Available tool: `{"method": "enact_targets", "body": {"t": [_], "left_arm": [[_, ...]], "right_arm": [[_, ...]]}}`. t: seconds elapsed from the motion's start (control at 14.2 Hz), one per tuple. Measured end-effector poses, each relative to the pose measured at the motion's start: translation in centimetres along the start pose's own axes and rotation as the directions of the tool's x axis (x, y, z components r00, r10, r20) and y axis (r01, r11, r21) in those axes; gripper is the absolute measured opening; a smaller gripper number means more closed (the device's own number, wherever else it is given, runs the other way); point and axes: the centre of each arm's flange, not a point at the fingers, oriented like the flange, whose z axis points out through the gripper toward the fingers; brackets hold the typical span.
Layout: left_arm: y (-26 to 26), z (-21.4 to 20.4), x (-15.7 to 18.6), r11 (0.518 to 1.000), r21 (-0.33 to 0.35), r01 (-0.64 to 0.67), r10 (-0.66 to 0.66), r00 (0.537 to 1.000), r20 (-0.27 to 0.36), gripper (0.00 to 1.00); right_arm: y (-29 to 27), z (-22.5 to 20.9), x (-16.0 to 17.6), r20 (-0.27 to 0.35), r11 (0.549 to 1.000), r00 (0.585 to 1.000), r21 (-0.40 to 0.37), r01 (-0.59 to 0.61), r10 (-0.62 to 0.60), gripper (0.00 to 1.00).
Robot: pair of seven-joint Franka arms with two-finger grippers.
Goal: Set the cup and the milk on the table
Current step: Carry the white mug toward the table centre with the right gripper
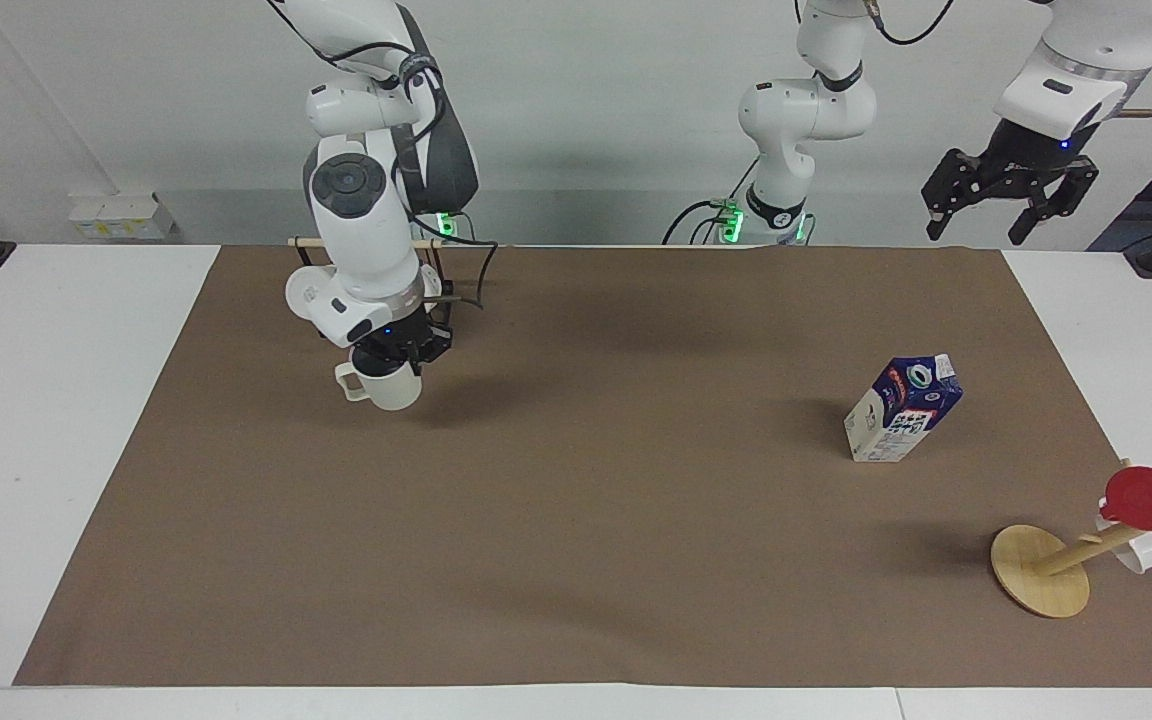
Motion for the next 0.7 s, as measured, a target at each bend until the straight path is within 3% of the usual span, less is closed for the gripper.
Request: {"method": "enact_targets", "body": {"t": [0.28,0.7], "left_arm": [[0.0,0.0,0.0,1.0,0.0,0.0,0.0,1.0,0.001,1.0],[0.0,0.1,0.0,1.0,0.0,0.0,0.0,1.0,0.003,1.0]], "right_arm": [[-5.1,-0.5,-1.0,-0.026,0.996,0.998,0.061,0.063,-0.061,0.04],[-13.6,0.7,-2.8,-0.079,0.993,0.994,0.087,0.081,-0.074,0.04]]}}
